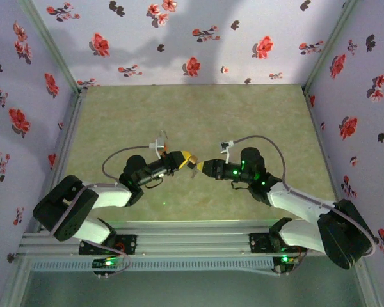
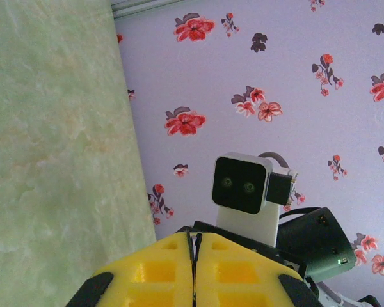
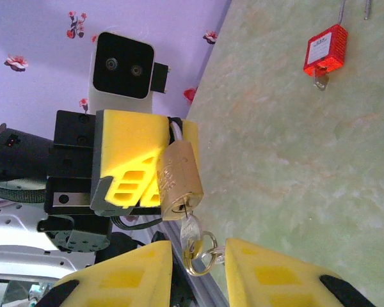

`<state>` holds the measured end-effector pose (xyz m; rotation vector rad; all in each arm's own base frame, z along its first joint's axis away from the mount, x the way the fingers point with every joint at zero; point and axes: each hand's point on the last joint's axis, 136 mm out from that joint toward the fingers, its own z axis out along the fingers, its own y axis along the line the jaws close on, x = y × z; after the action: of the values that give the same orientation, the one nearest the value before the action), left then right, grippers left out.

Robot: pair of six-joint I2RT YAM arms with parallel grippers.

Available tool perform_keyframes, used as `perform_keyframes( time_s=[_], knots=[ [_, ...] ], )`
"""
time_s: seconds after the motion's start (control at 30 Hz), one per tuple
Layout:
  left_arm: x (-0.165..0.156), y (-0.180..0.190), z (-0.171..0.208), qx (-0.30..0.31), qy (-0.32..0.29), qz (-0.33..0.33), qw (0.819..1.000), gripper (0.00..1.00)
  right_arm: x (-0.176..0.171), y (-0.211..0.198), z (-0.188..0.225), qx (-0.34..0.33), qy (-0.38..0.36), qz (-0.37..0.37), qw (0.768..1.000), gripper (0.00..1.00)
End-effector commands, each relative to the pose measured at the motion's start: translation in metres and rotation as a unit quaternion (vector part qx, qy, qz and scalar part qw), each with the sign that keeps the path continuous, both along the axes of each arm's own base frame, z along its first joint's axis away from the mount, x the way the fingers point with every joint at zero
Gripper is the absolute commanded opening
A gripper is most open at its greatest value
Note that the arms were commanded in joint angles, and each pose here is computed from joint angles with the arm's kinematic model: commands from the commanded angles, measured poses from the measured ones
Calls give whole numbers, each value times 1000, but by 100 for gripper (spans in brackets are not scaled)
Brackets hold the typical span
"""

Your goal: Lock with the key

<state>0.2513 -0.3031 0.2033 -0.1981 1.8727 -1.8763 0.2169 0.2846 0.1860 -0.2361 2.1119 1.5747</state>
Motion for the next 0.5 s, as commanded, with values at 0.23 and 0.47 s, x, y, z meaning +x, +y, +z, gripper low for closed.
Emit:
perform_keyframes(
  time_s=[0.23,0.47],
  knots=[
    [0,3,8,-16,-14,6,1000,0,8,5,24,28,-31,-6,999,24],
    [0,3,8,-16,-14,7,1000,0,9,8,25,32,-30,-2,999,20]
  ],
)
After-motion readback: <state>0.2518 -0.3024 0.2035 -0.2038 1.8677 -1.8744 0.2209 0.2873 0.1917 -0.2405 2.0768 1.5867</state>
